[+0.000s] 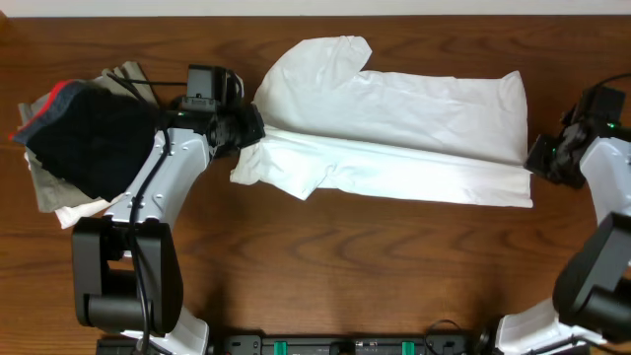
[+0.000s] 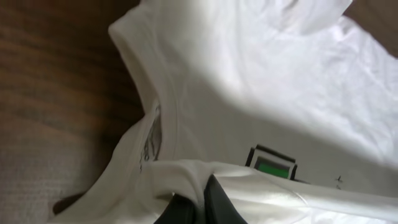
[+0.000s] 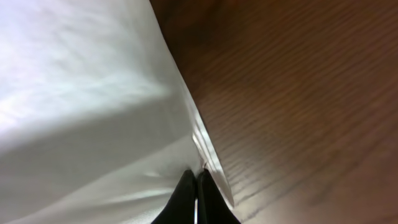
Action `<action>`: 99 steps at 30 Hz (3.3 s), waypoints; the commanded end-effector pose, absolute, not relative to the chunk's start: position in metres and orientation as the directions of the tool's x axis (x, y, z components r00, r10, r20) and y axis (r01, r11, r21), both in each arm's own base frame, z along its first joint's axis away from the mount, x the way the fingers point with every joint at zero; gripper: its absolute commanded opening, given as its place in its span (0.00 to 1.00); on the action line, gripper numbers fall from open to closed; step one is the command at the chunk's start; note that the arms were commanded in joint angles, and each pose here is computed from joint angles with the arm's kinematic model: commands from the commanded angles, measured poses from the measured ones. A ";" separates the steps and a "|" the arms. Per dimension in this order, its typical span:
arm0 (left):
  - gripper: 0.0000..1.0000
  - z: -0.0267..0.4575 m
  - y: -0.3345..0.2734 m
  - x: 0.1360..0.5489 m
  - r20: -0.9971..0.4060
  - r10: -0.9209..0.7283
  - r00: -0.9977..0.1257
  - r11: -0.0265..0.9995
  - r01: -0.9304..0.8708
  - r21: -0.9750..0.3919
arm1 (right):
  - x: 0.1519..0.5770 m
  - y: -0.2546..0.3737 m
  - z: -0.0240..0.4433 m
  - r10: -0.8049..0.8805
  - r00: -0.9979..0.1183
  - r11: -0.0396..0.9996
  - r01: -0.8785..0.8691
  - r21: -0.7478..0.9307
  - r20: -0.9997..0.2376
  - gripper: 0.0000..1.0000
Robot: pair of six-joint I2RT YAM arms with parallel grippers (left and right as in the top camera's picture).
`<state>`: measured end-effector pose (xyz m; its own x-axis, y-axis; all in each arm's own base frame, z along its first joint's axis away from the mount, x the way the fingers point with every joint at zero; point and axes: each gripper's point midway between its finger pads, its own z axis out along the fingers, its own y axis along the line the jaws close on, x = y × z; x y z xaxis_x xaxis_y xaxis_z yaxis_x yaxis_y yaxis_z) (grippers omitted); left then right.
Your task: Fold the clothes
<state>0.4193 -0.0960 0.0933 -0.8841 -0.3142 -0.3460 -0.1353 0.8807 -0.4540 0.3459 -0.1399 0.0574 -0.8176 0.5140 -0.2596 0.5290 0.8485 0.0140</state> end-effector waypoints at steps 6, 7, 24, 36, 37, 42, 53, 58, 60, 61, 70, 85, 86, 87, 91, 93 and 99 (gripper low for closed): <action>0.41 0.088 -0.094 0.421 -0.333 -0.325 -0.885 0.882 -0.157 -0.444 | 0.347 -0.146 0.030 0.544 -0.810 0.829 0.559 -0.008 -0.219 0.16; 0.42 0.086 -0.095 0.419 -0.324 -0.322 -0.890 0.883 -0.160 -0.441 | 0.349 -0.147 0.032 0.543 -0.808 0.829 0.559 -0.005 -0.229 0.16; 0.43 0.058 -0.098 0.348 -0.058 -0.282 -0.958 0.907 -0.247 -0.342 | 0.332 -0.126 0.051 0.524 -0.834 0.850 0.524 0.052 -0.174 0.15; 0.43 0.053 -0.097 0.342 -0.041 -0.283 -0.958 0.909 -0.254 -0.331 | 0.341 -0.130 0.037 0.503 -0.831 0.861 0.505 0.060 -0.237 0.20; 0.43 0.053 -0.097 0.342 -0.041 -0.283 -0.958 0.909 -0.254 -0.332 | 0.339 -0.129 0.035 0.504 -0.832 0.861 0.505 0.058 -0.232 0.20; 0.43 0.052 -0.097 0.341 -0.036 -0.283 -0.958 0.909 -0.256 -0.330 | 0.326 -0.123 0.017 0.509 -0.836 0.859 0.509 0.056 -0.206 0.20; 0.48 0.040 -0.097 0.336 0.006 -0.285 -0.959 0.908 -0.272 -0.318 | 0.313 -0.114 -0.005 0.510 -0.839 0.860 0.505 0.075 -0.192 0.21; 0.48 0.031 -0.105 0.337 0.015 -0.266 -0.964 0.912 -0.256 -0.321 | 0.311 -0.114 -0.006 0.510 -0.840 0.859 0.506 0.075 -0.184 0.22; 0.48 0.028 -0.110 0.339 0.009 -0.253 -0.967 0.915 -0.243 -0.324 | 0.312 -0.113 -0.006 0.511 -0.840 0.859 0.505 0.079 -0.183 0.22; 0.48 0.027 -0.113 0.341 0.002 -0.245 -0.970 0.916 -0.232 -0.327 | 0.312 -0.112 -0.006 0.511 -0.840 0.860 0.504 0.085 -0.182 0.22; 0.19 0.020 -0.141 0.352 -0.060 -0.178 -0.982 0.924 -0.146 -0.352 | 0.310 -0.110 -0.006 0.511 -0.842 0.860 0.504 0.087 -0.172 0.22; 0.07 0.122 -0.196 0.402 -0.279 -0.196 -0.940 0.751 0.039 -0.659 | 0.310 -0.110 -0.006 0.511 -0.842 0.860 0.504 0.086 -0.171 0.22; 0.07 0.122 -0.196 0.401 -0.279 -0.196 -0.940 0.751 0.039 -0.659 | 0.310 -0.110 -0.006 0.511 -0.842 0.860 0.504 0.087 -0.172 0.22; 0.07 0.122 -0.196 0.401 -0.276 -0.196 -0.941 0.752 0.037 -0.659 | 0.310 -0.110 -0.006 0.511 -0.842 0.860 0.504 0.087 -0.172 0.23; 0.07 0.119 -0.194 0.398 -0.264 -0.198 -0.944 0.761 0.022 -0.648 | 0.310 -0.110 -0.006 0.511 -0.842 0.860 0.504 0.086 -0.171 0.22; 0.07 0.117 -0.192 0.397 -0.261 -0.200 -0.945 0.766 0.015 -0.642 | 0.310 -0.110 -0.006 0.511 -0.842 0.860 0.504 0.086 -0.171 0.23; 0.07 0.115 -0.192 0.394 -0.243 -0.199 -0.950 0.770 0.002 -0.638 | 0.309 -0.110 -0.006 0.511 -0.843 0.859 0.504 0.086 -0.167 0.23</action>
<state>0.3910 -0.1909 0.1056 -0.9536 -0.1935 -0.2306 -0.0031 0.7723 -0.6353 0.3182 -0.1164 -0.0013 -0.8346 0.5125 -0.2021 0.5092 0.8576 0.0721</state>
